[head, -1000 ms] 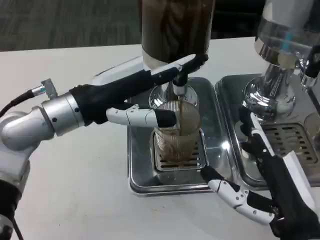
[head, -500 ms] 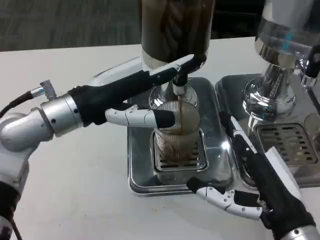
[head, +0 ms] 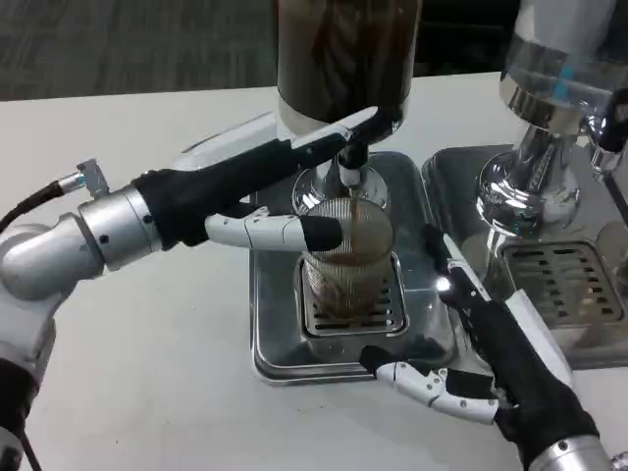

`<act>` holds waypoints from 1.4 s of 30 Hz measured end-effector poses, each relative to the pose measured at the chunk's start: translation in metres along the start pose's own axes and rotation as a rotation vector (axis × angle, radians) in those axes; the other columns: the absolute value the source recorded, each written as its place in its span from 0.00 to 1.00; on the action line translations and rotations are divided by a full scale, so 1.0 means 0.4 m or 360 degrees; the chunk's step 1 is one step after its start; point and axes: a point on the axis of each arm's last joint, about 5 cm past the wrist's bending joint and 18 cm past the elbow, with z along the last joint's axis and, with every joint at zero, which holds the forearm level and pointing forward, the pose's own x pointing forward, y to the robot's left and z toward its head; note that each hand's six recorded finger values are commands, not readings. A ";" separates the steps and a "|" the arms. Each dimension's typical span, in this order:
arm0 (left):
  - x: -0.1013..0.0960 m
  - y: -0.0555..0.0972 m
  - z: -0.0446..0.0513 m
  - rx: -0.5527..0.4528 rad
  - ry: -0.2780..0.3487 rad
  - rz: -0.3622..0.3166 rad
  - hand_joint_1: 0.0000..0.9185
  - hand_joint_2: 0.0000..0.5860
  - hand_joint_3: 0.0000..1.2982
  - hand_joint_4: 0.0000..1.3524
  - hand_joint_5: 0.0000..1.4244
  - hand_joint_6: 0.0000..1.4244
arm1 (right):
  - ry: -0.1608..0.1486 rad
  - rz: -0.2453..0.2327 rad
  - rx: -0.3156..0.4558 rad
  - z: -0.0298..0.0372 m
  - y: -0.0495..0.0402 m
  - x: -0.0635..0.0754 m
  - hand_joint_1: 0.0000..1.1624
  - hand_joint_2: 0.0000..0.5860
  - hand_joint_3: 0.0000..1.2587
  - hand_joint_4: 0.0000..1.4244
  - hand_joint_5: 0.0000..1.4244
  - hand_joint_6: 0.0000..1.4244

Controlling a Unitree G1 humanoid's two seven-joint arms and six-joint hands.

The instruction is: Grasp the cup under the faucet to collect the drink, then remove the cup.

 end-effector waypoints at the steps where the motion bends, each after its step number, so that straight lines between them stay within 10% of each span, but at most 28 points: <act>1: -0.001 -0.001 0.000 -0.0001 0.0000 0.0000 0.00 0.01 0.00 0.00 0.00 0.00 | 0.0000 0.0002 0.0002 -0.001 0.001 0.002 0.69 0.32 0.00 0.00 0.00 0.04; 42: -0.014 0.000 -0.005 -0.0062 0.0042 0.0027 0.00 0.02 0.00 0.00 0.00 0.00 | 0.0019 0.0049 0.0048 -0.027 -0.004 0.121 0.64 0.37 0.00 0.00 0.00 0.04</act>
